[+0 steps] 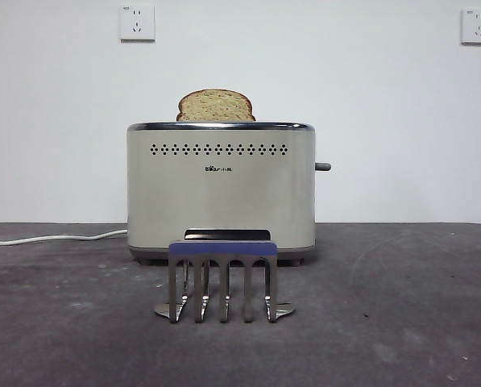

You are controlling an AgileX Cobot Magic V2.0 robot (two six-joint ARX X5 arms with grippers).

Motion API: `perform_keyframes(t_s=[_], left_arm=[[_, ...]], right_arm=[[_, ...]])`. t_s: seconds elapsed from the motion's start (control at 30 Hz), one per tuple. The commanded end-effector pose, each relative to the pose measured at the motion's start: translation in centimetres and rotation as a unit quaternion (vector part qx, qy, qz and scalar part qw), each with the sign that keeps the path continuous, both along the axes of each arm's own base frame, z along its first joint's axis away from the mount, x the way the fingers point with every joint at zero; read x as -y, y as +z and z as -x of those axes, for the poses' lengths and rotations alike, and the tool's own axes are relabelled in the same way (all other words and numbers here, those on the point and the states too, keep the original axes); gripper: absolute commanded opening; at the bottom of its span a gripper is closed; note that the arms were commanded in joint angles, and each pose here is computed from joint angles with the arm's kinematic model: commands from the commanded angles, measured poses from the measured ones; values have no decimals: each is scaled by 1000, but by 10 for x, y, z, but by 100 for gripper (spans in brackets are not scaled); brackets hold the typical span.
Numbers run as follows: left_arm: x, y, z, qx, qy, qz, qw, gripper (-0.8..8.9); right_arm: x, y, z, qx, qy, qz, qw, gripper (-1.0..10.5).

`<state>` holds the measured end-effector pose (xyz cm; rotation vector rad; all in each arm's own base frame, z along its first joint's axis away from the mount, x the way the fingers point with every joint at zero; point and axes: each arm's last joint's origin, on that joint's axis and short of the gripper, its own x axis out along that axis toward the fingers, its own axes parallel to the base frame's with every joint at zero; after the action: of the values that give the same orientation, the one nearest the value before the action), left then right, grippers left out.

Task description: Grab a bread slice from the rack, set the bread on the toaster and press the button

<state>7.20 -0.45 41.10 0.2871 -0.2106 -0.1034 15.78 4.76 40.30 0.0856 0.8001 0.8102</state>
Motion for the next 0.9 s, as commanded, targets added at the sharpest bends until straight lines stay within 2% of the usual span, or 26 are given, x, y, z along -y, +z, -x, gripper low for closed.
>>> perform_keyframes(t_s=[0.03,0.3,0.47,0.63,0.9], left_arm=[[-2,-44,-7,-16,14,27,999,-4],[-5,-144,-23,-62,25,64,996,-4],[-6,-188,-30,-100,27,76,992,-4],[-6,-216,-30,-122,32,77,989,-4],[-6,-239,-28,-123,41,80,988,-4]], right_arm=[[0,-2,-1,1,2,3,1000,1],[0,-2,-1,0,2,3,1000,1],[0,-2,-1,0,2,3,1000,1],[0,-2,-1,0,2,3,1000,1],[0,-2,-1,0,2,3,1000,1]])
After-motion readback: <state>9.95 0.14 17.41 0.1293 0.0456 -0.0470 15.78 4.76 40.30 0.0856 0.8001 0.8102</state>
